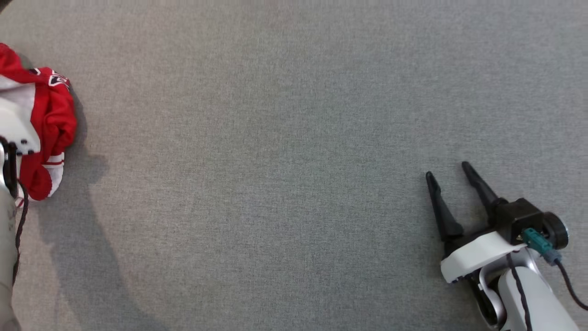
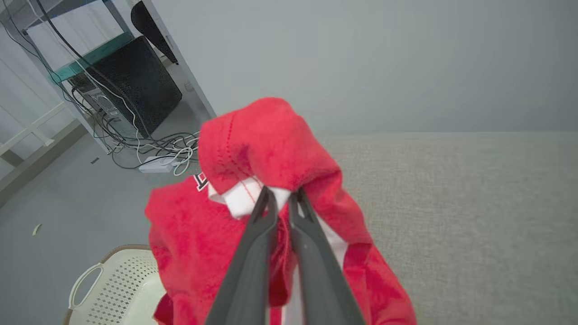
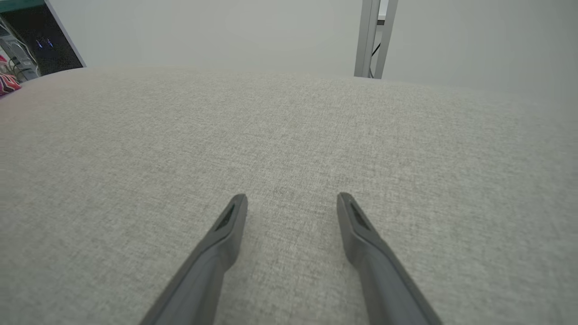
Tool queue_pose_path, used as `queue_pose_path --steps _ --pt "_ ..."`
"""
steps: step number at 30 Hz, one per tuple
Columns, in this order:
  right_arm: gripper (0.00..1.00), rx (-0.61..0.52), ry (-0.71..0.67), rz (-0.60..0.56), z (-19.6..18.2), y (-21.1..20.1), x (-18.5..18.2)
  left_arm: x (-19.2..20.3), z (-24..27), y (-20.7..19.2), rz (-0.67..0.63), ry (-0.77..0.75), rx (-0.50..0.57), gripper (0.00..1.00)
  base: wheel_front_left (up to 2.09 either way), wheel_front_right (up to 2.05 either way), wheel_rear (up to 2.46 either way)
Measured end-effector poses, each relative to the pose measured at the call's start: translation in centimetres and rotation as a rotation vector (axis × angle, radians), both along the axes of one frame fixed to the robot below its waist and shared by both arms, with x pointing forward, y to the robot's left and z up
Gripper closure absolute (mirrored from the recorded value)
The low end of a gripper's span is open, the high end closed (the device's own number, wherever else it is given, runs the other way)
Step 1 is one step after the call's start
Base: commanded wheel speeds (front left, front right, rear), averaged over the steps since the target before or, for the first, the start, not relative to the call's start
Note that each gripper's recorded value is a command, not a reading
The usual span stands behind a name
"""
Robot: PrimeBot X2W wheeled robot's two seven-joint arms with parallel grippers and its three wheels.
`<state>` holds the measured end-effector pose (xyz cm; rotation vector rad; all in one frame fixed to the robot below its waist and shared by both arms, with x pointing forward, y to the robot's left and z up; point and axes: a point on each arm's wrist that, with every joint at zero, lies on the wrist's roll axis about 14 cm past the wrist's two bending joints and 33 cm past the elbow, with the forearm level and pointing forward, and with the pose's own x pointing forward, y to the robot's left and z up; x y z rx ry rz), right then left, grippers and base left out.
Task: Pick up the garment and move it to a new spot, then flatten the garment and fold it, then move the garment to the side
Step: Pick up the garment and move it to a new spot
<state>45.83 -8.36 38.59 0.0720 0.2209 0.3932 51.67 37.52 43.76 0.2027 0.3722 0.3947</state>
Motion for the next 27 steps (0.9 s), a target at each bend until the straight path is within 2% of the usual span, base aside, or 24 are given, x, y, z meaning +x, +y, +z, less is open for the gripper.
queue_pose_path --steps 1,7,15,20,27 --pt "0.0 0.008 0.002 -0.005 0.4 0.2 -0.5 1.4 2.3 -1.1 -0.056 -0.059 0.016 1.0 0.0 0.0 0.0" --pt "0.0 0.041 -0.027 -0.033 2.5 0.2 -1.5 4.7 8.5 -6.9 -0.243 -0.222 0.025 1.0 0.0 0.0 0.0" --pt "0.0 0.066 -0.05 -0.097 4.3 -1.3 -3.3 6.3 12.2 -21.6 -0.546 -0.363 -0.129 1.0 0.0 0.0 0.0" --pt "0.0 0.067 -0.066 -0.14 5.2 -2.6 -4.3 4.4 11.6 -28.7 -0.718 -0.37 -0.185 1.0 0.0 0.0 0.0" --pt "0.0 0.065 -0.07 -0.197 5.8 -4.6 -6.1 -2.4 11.0 -41.3 -1.029 -0.367 -0.438 1.0 0.0 0.0 0.0"
